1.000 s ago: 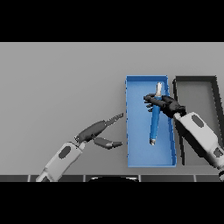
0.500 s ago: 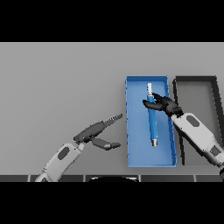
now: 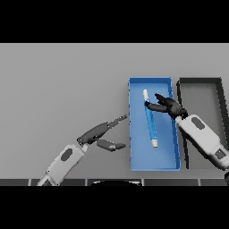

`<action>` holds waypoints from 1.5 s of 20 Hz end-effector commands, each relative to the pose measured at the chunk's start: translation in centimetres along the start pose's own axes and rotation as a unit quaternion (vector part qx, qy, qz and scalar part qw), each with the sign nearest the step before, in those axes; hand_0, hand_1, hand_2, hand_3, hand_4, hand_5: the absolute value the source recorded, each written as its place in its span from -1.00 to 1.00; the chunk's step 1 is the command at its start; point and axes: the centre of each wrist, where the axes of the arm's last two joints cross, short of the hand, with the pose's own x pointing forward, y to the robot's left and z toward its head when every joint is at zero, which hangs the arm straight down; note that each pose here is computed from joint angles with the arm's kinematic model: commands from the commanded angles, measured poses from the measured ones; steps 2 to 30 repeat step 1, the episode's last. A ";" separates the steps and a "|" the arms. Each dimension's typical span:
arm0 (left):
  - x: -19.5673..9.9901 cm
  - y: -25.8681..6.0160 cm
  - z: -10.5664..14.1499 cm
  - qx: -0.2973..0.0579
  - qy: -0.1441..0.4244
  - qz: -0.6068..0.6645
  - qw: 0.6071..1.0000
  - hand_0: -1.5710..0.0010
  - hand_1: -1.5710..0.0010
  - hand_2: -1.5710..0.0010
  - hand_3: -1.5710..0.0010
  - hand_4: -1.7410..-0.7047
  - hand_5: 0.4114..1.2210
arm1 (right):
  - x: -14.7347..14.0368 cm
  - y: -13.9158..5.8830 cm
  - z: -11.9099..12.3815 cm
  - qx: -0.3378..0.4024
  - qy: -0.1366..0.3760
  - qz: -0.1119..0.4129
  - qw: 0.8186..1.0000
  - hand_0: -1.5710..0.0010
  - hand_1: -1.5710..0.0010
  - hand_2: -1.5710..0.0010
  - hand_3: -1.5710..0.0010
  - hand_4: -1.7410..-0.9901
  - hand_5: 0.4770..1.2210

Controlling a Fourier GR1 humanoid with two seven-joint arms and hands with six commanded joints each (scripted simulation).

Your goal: Pick up the blue pipe and place it into the blue bin.

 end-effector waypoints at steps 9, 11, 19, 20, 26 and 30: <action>0.2 0.2 0.0 -0.001 -0.004 -0.002 1.000 1.00 1.00 1.00 1.00 0.58 -0.86 | -0.1 0.0 -0.1 0.001 0.002 -0.002 1.000 0.99 0.99 0.99 0.99 0.63 -0.46; 0.2 0.2 0.0 -0.001 -0.004 -0.002 1.000 1.00 1.00 1.00 1.00 0.58 -0.86 | -0.1 0.0 -0.1 0.001 0.002 -0.002 1.000 0.99 0.99 0.99 0.99 0.63 -0.46; 0.2 0.2 0.0 -0.001 -0.004 -0.002 1.000 1.00 1.00 1.00 1.00 0.58 -0.86 | -0.1 0.0 -0.1 0.001 0.002 -0.002 1.000 0.99 0.99 0.99 0.99 0.63 -0.46; 0.2 0.2 0.0 -0.001 -0.004 -0.002 1.000 1.00 1.00 1.00 1.00 0.58 -0.86 | -0.1 0.0 -0.1 0.001 0.002 -0.002 1.000 0.99 0.99 0.99 0.99 0.63 -0.46; 0.2 0.2 0.0 -0.001 -0.004 -0.002 1.000 1.00 1.00 1.00 1.00 0.58 -0.86 | -0.1 0.0 -0.1 0.001 0.002 -0.002 1.000 0.99 0.99 0.99 0.99 0.63 -0.46; 0.2 0.2 0.0 -0.001 -0.004 -0.002 1.000 1.00 1.00 1.00 1.00 0.58 -0.86 | -0.1 0.0 -0.1 0.001 0.002 -0.002 1.000 0.99 0.99 0.99 0.99 0.63 -0.46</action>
